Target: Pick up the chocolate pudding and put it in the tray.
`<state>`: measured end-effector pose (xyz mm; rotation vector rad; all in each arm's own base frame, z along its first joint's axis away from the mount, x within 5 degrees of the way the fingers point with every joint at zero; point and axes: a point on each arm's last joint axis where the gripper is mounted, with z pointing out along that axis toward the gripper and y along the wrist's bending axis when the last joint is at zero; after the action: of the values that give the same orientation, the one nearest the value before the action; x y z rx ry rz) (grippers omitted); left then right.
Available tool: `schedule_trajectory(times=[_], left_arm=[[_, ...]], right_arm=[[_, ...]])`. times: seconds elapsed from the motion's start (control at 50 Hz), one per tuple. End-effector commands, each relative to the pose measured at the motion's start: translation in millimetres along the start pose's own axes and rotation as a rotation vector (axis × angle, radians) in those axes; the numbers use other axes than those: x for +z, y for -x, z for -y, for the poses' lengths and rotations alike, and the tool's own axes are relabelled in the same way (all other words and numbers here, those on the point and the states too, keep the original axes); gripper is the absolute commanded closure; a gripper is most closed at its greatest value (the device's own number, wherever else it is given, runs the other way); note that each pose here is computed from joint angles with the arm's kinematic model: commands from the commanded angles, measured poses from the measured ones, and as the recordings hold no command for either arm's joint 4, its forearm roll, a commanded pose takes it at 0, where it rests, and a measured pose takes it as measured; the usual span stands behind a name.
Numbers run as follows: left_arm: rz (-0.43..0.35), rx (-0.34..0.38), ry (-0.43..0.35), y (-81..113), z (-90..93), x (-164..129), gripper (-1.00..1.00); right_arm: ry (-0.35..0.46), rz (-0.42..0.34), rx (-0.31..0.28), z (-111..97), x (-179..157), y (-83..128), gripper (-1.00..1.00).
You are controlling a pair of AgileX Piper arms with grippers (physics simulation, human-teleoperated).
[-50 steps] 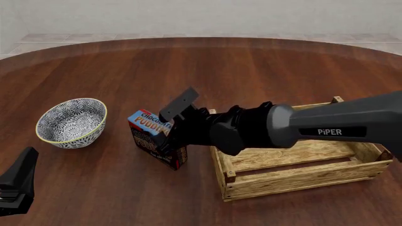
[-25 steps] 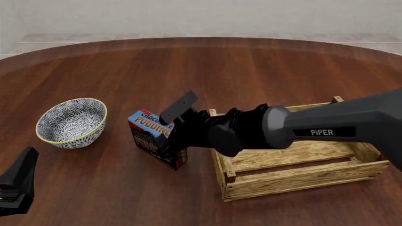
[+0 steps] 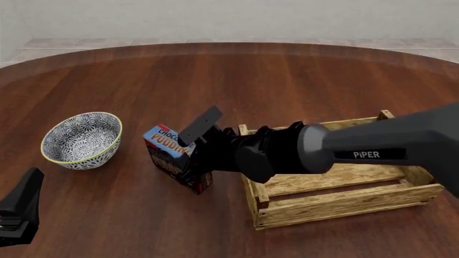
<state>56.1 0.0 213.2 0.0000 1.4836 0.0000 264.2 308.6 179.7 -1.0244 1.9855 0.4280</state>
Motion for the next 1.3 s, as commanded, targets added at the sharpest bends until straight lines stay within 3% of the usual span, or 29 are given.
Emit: schedule_trajectory(times=[0.02, 0.26, 0.46, 0.64, 0.78, 1.02, 1.3], left_arm=[[0.0, 0.0, 0.0, 0.0, 0.0, 0.0, -1.0], [0.0, 0.0, 0.0, 0.0, 0.0, 0.0, -1.0], [0.0, 0.0, 0.0, 0.0, 0.0, 0.0, -1.0], [0.0, 0.0, 0.0, 0.0, 0.0, 0.0, -1.0], [0.0, 0.0, 0.0, 0.0, 0.0, 0.0, -1.0], [0.0, 0.0, 0.0, 0.0, 0.0, 0.0, -1.0], [0.0, 0.0, 0.0, 0.0, 0.0, 0.0, -1.0]], right_arm=[[0.005, 0.029, -0.012, -3.3, -8.5, 4.3, 1.0], [0.0, 0.092, -0.085, -4.1, -35.8, 13.7, 1.0], [-0.055, 0.146, -0.143, 13.8, -77.8, 17.3, 1.0], [-0.128, 0.203, -0.155, 34.9, -131.8, 30.0, 1.0], [-0.181, 0.236, -0.16, 46.7, -168.7, 36.1, 1.0], [-0.327, 0.277, -0.118, 73.0, -239.8, 31.8, 1.0], [-0.438, 0.242, -0.087, 87.4, -267.8, 4.7, 1.0]])
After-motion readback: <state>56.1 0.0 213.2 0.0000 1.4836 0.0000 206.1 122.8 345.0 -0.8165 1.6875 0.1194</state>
